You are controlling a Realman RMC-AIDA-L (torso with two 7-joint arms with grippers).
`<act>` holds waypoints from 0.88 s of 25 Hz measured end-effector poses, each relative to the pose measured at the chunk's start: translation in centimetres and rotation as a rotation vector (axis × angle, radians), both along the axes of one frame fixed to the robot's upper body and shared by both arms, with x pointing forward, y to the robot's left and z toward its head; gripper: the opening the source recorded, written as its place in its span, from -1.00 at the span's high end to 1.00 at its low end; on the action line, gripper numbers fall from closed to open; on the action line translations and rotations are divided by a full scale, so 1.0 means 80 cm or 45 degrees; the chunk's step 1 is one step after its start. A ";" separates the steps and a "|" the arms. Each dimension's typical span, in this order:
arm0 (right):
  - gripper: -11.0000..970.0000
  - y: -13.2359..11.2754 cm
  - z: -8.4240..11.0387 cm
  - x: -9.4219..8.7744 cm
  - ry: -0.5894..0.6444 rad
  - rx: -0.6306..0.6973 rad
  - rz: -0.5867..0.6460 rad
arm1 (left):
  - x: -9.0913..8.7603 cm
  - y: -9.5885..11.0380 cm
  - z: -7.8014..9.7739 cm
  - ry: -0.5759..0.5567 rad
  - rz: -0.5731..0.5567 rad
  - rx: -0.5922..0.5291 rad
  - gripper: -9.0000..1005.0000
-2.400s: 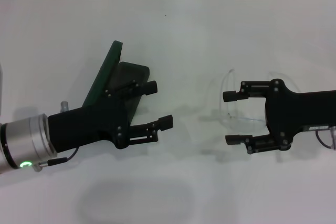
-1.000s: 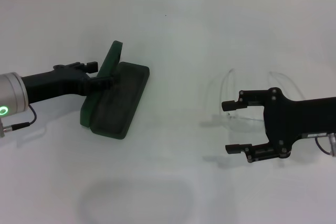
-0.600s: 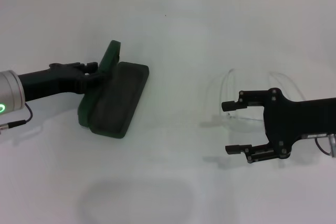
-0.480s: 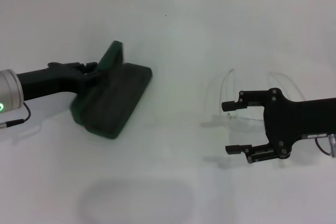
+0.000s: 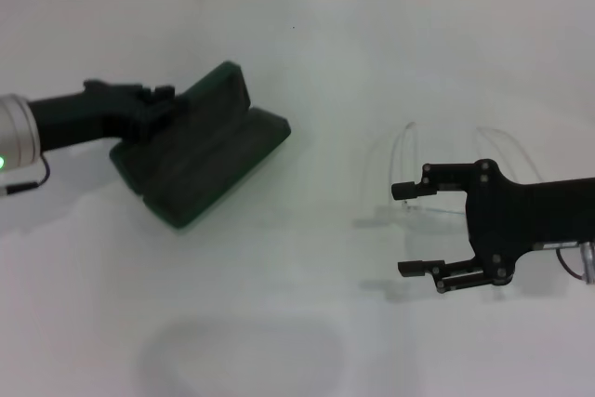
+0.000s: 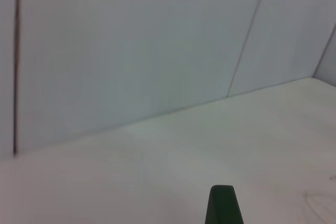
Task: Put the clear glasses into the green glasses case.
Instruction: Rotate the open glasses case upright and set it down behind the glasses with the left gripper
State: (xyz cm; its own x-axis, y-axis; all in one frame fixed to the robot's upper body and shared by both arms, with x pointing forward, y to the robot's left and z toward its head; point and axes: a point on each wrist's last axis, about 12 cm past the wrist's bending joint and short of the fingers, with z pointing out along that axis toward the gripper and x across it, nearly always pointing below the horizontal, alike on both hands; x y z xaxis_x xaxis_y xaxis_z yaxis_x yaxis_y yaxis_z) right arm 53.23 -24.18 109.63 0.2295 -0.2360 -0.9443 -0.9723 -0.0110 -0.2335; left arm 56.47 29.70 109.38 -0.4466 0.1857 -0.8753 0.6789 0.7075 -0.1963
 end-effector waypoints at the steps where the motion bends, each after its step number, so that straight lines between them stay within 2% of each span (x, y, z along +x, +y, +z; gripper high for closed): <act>1: -0.53 0.000 -0.001 -0.001 0.000 0.002 -0.001 | 0.004 -0.002 0.004 -0.033 -0.015 0.012 0.54; 9: -0.53 0.003 -0.010 -0.011 -0.015 0.018 -0.001 | 0.036 -0.026 0.031 -0.166 -0.136 0.075 0.60; 13: -0.53 0.005 -0.013 -0.013 -0.011 0.025 -0.002 | 0.051 -0.051 0.041 -0.274 -0.247 0.140 0.61; 16: -0.53 0.006 -0.018 -0.019 -0.014 0.031 -0.004 | 0.057 -0.065 0.042 -0.296 -0.291 0.161 0.61; 17: -0.53 0.006 -0.019 -0.021 -0.016 0.033 -0.004 | 0.063 -0.081 0.040 -0.317 -0.344 0.190 0.61; 22: -0.53 0.010 -0.023 -0.025 -0.020 0.044 -0.003 | 0.065 -0.100 0.029 -0.333 -0.440 0.287 0.61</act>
State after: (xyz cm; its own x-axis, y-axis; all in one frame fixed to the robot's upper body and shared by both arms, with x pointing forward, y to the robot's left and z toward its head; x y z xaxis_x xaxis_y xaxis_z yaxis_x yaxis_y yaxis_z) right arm 51.23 -23.38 107.82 0.2438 -0.2035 -0.9482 -0.9685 -0.0005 -0.2489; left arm 61.69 21.70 111.70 -0.0957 0.4823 -0.8708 0.8878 0.4370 0.1445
